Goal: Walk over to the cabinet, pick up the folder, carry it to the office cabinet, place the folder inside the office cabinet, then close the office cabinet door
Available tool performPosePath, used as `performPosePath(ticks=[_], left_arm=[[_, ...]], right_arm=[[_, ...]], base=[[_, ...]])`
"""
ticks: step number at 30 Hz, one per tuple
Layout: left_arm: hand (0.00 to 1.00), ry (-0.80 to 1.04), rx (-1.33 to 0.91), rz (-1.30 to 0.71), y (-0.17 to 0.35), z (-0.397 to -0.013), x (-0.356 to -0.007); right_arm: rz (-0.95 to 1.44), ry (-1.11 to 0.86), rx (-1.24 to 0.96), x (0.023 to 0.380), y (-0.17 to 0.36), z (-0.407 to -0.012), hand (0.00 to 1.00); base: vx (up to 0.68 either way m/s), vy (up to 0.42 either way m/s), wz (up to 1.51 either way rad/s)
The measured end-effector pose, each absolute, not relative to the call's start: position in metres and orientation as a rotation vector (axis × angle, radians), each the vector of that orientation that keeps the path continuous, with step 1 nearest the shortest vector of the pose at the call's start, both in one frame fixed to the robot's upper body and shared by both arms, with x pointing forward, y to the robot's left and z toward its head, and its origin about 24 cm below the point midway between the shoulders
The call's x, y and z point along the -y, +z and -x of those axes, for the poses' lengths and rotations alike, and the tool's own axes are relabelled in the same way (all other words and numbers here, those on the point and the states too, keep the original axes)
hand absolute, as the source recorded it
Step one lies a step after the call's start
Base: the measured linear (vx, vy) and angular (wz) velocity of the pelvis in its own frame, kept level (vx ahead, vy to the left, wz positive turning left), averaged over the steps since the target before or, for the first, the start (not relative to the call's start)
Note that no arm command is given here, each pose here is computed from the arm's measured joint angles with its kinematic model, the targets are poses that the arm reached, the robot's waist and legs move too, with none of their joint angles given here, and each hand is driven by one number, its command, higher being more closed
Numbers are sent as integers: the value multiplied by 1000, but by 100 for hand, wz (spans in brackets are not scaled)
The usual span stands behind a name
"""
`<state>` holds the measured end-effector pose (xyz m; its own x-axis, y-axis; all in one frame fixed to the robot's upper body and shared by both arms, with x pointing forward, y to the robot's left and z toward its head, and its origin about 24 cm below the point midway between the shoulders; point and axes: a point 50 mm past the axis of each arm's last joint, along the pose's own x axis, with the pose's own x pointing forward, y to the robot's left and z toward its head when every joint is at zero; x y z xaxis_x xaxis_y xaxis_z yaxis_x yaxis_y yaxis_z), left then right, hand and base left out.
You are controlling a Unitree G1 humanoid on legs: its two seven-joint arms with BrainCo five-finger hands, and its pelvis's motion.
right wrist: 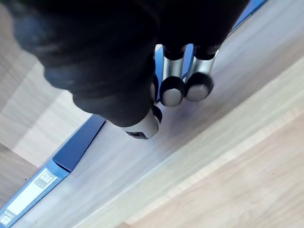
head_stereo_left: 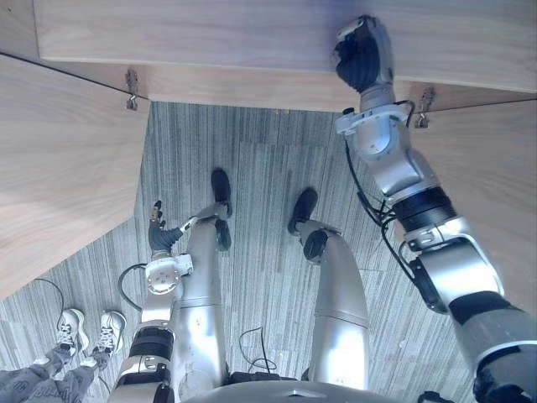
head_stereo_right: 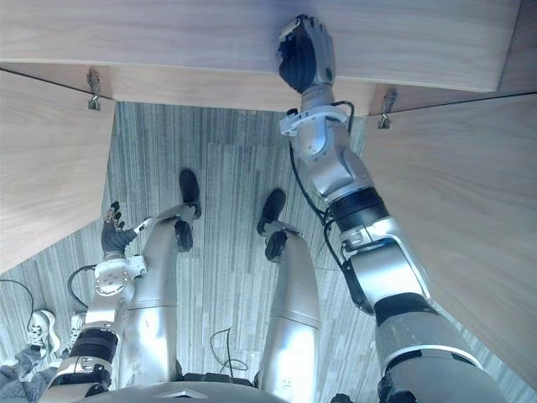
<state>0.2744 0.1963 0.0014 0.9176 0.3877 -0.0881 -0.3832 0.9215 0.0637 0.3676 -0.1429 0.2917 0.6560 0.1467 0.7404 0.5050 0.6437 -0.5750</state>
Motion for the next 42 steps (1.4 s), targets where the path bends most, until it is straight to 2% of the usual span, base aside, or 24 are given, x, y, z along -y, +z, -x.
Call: performPosePath(ticks=[17, 28, 34, 42], left_arm=[[0, 378, -73, -2, 6, -276, -191], [0, 374, -71, 29, 7, -277, -187], [0, 384, -79, 42, 7, -276, -188], [0, 368, -181, 2, -12, -271, -184]], right_arm=[[768, -275, 923, 156, 347, -367, 100], [458, -278, 881, 174, 351, -365, 100], [245, -344, 877, 198, 326, -350, 100], [89, -239, 817, 169, 252, -318, 100]], base=[[15, -20, 10], [-23, -9, 7], [-13, -8, -4], [-42, -28, -21]])
